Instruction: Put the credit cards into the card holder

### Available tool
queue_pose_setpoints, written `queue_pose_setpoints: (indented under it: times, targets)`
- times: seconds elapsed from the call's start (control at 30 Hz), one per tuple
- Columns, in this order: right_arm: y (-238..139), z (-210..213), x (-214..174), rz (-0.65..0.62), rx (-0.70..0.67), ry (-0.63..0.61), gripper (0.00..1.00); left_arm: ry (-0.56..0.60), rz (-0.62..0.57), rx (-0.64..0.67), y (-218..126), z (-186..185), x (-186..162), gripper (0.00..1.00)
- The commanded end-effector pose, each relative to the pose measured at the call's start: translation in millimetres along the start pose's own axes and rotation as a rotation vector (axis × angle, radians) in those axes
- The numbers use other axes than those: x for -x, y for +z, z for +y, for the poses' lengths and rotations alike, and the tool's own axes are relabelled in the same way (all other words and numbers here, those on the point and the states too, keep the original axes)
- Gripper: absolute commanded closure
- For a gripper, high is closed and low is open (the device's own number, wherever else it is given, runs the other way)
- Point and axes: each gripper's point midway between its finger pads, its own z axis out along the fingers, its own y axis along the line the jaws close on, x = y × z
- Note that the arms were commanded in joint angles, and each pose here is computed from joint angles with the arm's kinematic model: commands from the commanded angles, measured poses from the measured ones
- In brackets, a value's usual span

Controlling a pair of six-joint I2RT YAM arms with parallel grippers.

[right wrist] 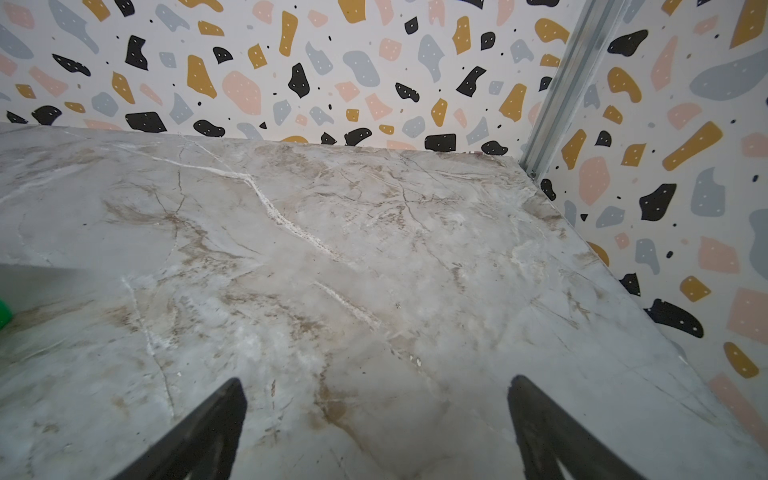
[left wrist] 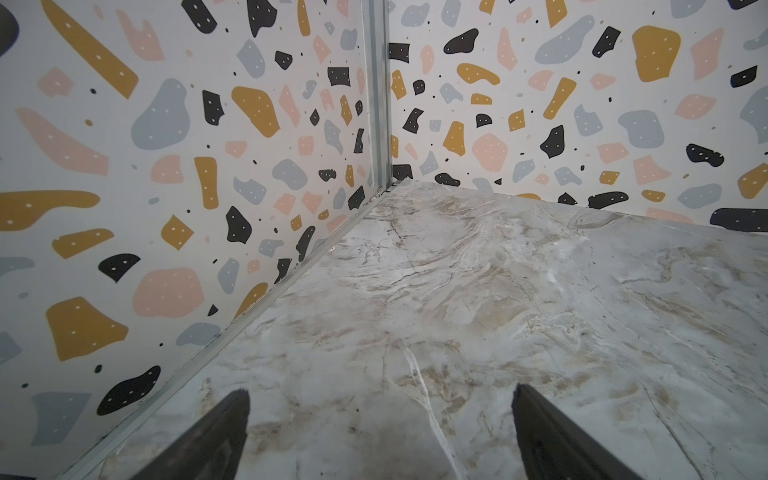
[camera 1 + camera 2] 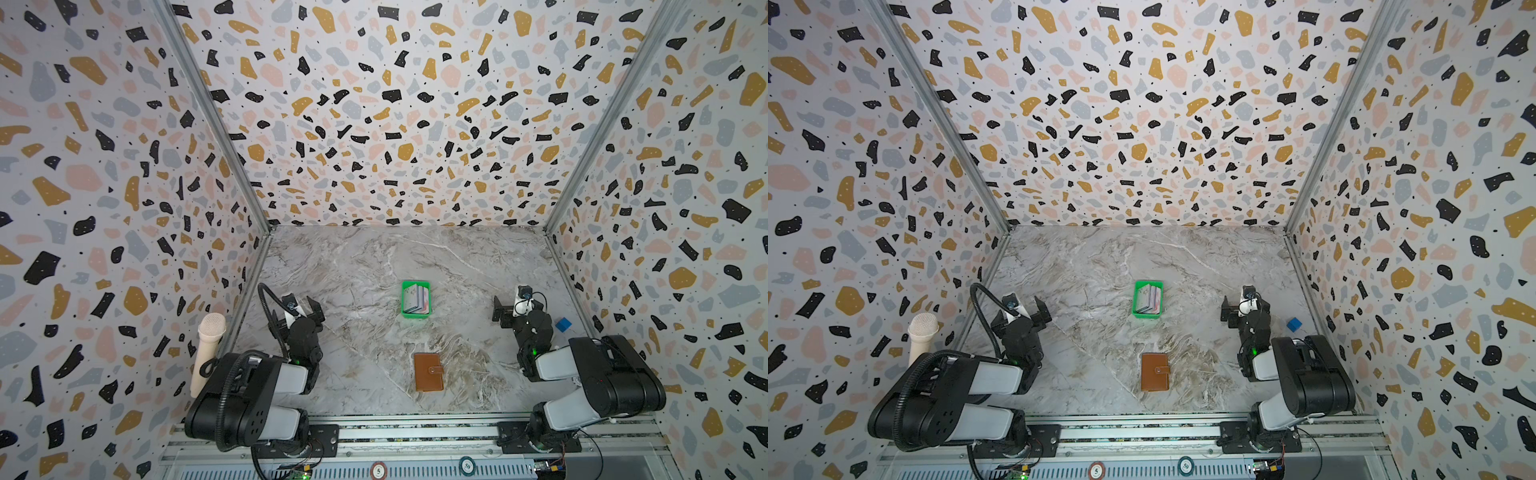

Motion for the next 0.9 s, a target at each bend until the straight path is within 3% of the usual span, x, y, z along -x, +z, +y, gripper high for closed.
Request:
queue_pose_setpoints:
  times: [0.0, 0.87]
  targets:
    - [3.2, -2.0, 20.8, -0.062, -0.005, 0.012, 0.01, -0.039, -0.05, 0.001, 1.5, -0.1, 16.3, 0.0]
    - [3.6, -2.6, 20.3, -0.06, -0.008, 0.017, 0.01, -0.037, -0.048, 0.0, 1.2, -0.1, 15.6, 0.0]
